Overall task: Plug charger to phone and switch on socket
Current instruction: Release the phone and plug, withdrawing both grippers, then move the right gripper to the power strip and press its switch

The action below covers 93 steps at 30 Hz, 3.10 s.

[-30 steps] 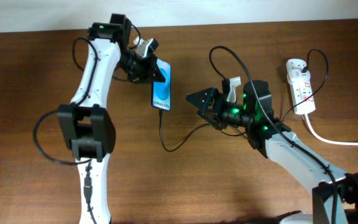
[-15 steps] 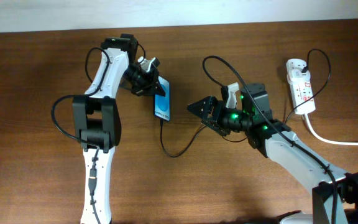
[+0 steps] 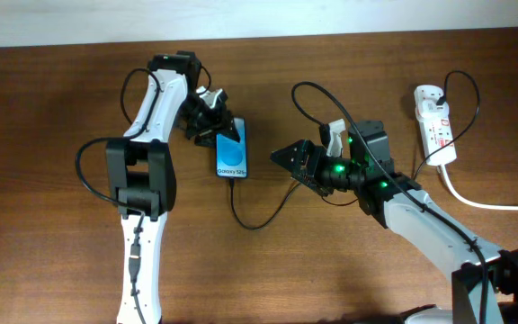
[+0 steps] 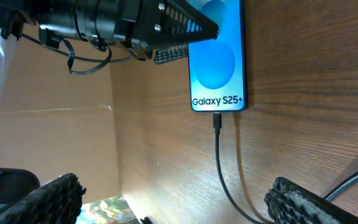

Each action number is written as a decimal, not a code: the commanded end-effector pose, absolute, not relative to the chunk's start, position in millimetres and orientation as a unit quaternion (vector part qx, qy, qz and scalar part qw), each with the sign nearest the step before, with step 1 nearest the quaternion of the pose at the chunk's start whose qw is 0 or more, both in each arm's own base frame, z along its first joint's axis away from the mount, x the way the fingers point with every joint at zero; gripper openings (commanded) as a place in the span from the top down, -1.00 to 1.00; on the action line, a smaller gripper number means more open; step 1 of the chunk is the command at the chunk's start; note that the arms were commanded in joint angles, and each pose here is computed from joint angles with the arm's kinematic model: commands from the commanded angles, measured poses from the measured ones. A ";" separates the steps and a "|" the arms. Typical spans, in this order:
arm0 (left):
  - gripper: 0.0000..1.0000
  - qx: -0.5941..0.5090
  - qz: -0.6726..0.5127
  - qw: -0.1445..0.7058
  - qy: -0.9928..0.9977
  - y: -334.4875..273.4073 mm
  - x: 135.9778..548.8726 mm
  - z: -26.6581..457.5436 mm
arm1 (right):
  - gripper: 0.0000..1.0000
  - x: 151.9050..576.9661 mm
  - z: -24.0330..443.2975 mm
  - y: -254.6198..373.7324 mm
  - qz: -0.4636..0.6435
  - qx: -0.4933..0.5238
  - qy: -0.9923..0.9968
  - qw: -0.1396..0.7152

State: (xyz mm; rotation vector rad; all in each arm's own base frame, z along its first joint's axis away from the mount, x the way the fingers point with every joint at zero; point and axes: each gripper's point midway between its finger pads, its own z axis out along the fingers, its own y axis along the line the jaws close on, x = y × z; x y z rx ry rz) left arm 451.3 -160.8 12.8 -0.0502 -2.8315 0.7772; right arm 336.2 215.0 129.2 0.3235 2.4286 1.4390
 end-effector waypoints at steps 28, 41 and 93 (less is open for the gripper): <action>-0.99 0.003 0.114 -0.190 -0.975 -77.7 468.7 242.8 | -0.97 313.2 204.5 158.6 0.281 -0.049 0.925 0.253; -0.99 0.003 0.114 -0.190 -0.975 -77.7 468.7 242.8 | -0.97 289.0 276.0 86.5 0.193 0.013 0.933 0.304; -0.99 0.003 0.114 -0.190 -0.975 -77.7 468.7 242.8 | -0.97 452.4 10.2 -226.5 0.048 0.341 0.927 0.149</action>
